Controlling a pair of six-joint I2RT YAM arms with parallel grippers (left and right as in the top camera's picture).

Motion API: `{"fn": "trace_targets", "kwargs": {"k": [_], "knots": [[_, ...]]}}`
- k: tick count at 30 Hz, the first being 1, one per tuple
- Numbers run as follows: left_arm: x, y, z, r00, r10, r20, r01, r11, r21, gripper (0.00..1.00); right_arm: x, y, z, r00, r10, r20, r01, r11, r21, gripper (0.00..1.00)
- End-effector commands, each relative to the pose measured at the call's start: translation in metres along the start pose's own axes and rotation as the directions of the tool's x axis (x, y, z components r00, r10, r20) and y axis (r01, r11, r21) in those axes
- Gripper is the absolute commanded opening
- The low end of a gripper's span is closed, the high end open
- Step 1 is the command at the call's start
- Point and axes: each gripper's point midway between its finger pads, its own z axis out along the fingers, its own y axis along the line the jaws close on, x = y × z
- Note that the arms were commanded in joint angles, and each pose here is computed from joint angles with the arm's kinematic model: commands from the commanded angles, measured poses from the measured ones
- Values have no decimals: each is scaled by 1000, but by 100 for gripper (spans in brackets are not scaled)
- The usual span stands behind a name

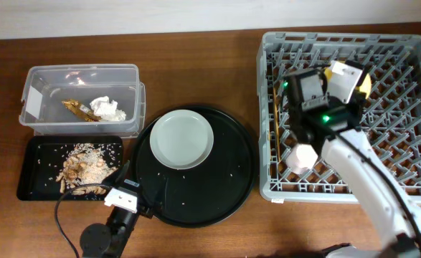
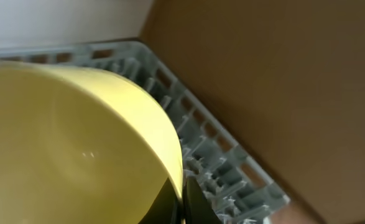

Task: Sort waste into correct bins and load items into the dishwasher rack
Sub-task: 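Grasp the yellow bowl with the right gripper and lift it, then place the yellow bowl in the rack's upper area with the right gripper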

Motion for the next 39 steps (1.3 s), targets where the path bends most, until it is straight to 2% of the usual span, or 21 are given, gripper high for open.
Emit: {"fn": "trace_targets", "kwargs": {"k": [1, 2, 6, 10, 14, 15, 17, 19, 21, 23, 24, 25, 27, 28, 30, 35, 39], "knots": [[2, -1, 0, 1000, 8, -1, -8, 1000, 8, 99, 16, 3, 45, 971, -231, -68, 238, 961, 138, 4], [2, -1, 0, 1000, 8, -1, -8, 1000, 8, 99, 25, 15, 55, 949, -302, -90, 312, 940, 139, 4], [2, -1, 0, 1000, 8, -1, -8, 1000, 8, 99, 49, 45, 62, 898, -425, -116, 439, 888, 139, 4], [2, -1, 0, 1000, 8, -1, -8, 1000, 8, 99, 60, 70, 41, 847, -524, -87, 531, 843, 84, 6], [2, -1, 0, 1000, 7, -1, -7, 1000, 8, 99, 65, 94, 2, 788, -616, -8, 616, 787, 28, 19], [2, -1, 0, 1000, 7, -1, -7, 1000, 8, 99, 65, 99, -8, 777, -629, 15, 629, 777, 17, 25], [2, -1, 0, 1000, 8, -1, -8, 1000, 8, 100, 58, 105, -30, 775, -629, 69, 630, 776, -3, 56], [2, -1, 0, 1000, 8, -1, -8, 1000, 8, 99, 42, 106, -55, 787, -603, 129, 612, 790, -37, 63], [2, -1, 0, 1000, 8, -1, -8, 1000, 8, 99, 33, 117, -92, 802, -569, 185, 598, 765, -240, 64], [2, -1, 0, 1000, 8, -1, -8, 1000, 8, 99, 46, 132, -130, 838, -523, 155, 517, 673, -528, 64], [2, -1, 0, 1000, 8, -1, -8, 1000, 8, 99, 66, 145, -166, 859, -506, 70, 382, 546, -746, 63], [2, -1, 0, 1000, 8, -1, -8, 1000, 8, 99, 89, 156, -213, 843, -538, -7, 208, 338, -918, 62], [2, -1, 0, 1000, 8, -1, -8, 1000, 8, 99, 109, 163, -264, 796, -595, -114, -31, 148, -989, 61], [2, -1, 0, 1000, 8, -1, -8, 1000, 8, 99, 117, 165, -281, 764, -623, -166, -126, 109, -986, 59], [2, -1, 0, 1000, 7, -1, -7, 1000, 8, 100, 141, 178, -286, 702, -640, -313, -233, 208, -950, 59], [2, -1, 0, 1000, 8, -1, -8, 1000, 8, 99, 182, 233, -269, 662, -607, -440, -289, 336, -897, 59], [2, -1, 0, 1000, 8, -1, -8, 1000, 8, 100, 227, 260, -251, 588, -609, -533, -296, 451, -842, 51]]}}
